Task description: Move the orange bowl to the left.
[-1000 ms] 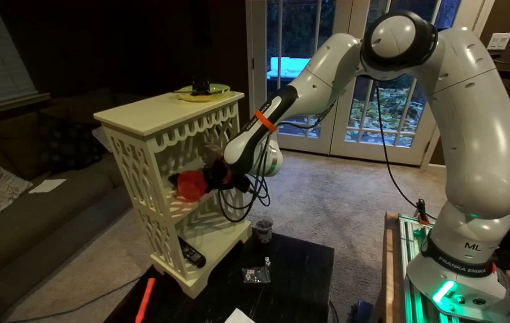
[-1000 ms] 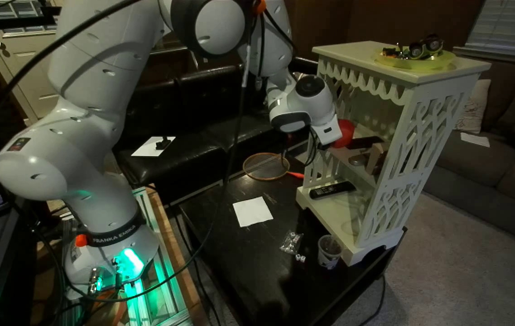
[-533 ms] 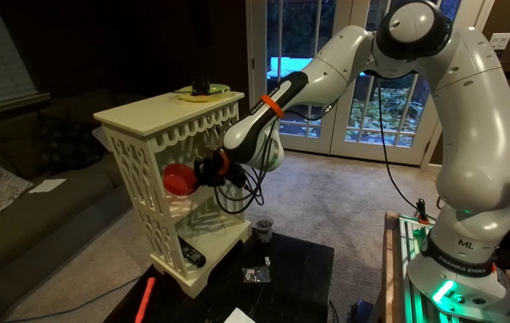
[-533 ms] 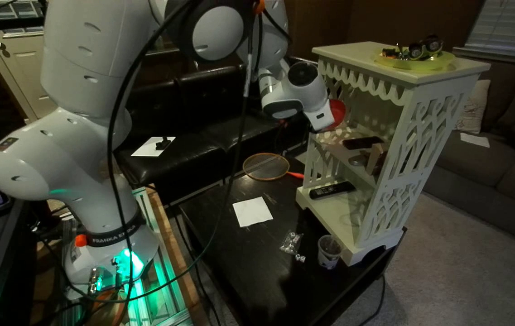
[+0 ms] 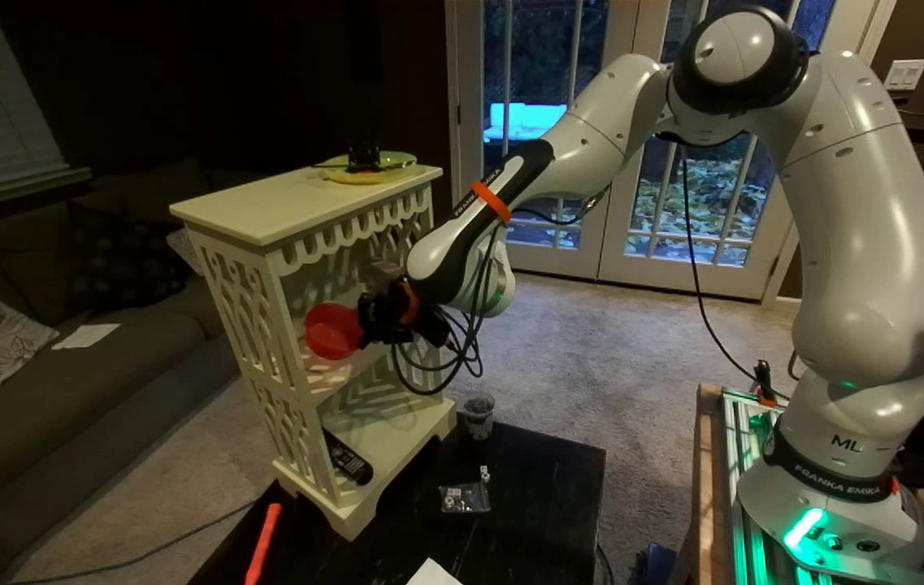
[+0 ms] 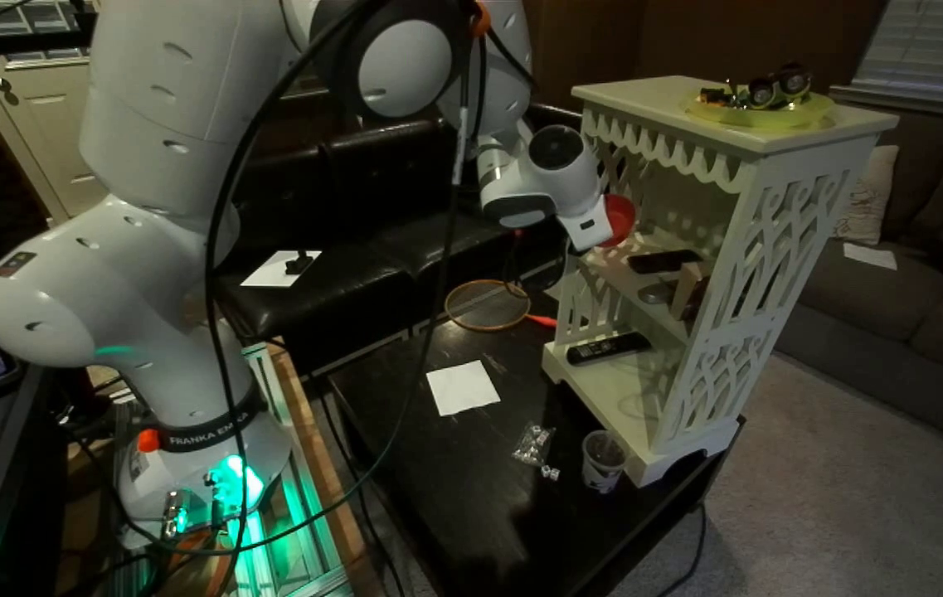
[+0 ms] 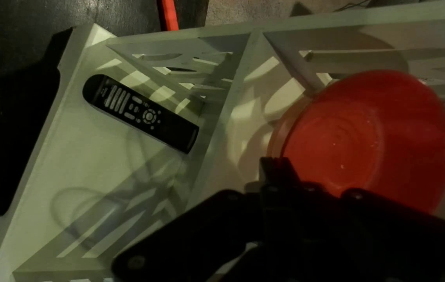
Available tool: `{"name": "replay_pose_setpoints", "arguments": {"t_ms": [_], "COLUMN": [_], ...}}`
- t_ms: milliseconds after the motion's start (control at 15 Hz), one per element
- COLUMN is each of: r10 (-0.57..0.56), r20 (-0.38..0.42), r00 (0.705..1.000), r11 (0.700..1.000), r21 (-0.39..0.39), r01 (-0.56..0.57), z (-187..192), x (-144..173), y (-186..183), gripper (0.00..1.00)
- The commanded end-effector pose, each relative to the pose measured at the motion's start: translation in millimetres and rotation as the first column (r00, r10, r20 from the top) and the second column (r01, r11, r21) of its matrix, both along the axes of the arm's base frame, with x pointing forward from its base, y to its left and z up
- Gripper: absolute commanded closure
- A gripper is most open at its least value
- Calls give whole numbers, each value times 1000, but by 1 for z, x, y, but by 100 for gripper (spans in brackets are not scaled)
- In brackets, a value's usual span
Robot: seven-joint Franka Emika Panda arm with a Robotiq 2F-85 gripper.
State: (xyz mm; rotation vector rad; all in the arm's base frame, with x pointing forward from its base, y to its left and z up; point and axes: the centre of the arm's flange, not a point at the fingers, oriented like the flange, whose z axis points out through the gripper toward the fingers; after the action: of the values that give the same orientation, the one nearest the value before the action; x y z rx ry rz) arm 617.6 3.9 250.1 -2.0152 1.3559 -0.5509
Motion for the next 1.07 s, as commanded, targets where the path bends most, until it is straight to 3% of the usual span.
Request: {"name": "replay_pose_setpoints", "arguments": {"t_ms": [0,533,867,933,1000], "r10": [-45,-83,-127,-133,-137], "r20": [33,85,64,59,51], "r00": [998,993,990,989,989], "r11": [999,997,991,991,990], "r21": [10,8,-23,-22,-21], "r01": [45,82,129,134,138], "z": [-13,-27,-31,-31,-31], "x": [8,44,62,64,65], "y": [8,36,33,32,31], "gripper": [99,99,99,72,71]}}
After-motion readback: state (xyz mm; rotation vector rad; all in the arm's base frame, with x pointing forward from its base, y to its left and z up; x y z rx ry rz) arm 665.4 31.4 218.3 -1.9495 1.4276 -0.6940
